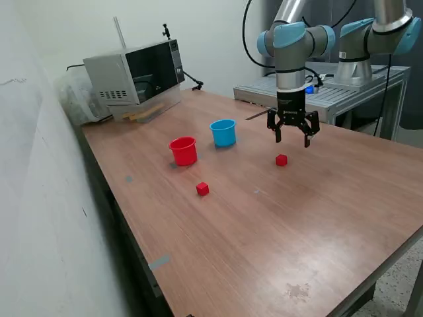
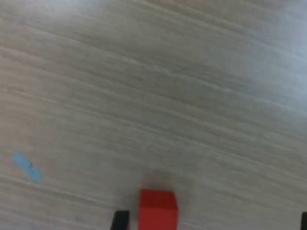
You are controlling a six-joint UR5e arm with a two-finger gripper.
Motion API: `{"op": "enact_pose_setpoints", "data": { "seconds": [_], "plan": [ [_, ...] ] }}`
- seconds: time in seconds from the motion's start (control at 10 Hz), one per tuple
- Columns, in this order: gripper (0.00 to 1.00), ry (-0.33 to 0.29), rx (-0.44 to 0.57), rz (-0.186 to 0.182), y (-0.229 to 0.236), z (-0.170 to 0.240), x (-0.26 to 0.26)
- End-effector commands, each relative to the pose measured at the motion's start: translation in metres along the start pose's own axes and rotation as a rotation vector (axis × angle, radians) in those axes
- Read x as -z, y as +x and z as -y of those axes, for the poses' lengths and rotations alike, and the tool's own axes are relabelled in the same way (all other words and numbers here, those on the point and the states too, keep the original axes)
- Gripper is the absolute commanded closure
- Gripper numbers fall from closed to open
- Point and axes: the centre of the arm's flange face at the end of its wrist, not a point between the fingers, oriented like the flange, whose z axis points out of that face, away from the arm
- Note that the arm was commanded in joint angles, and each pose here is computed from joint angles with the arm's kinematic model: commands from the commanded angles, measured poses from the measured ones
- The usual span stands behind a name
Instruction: Place red objects in the red bin, and blue objects in the blue bin.
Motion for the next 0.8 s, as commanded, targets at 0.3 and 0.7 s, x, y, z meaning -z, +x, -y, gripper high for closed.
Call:
{"op": "enact_pose_setpoints", "data": {
  "seconds": [0.3,0.7],
  "plan": [
    [0.00,-0.017,-0.101,0.010,-0.029,-0.017,-0.016],
    [0.00,-0.012,-0.100,0.005,-0.028,-0.017,-0.032]
  ]
}}
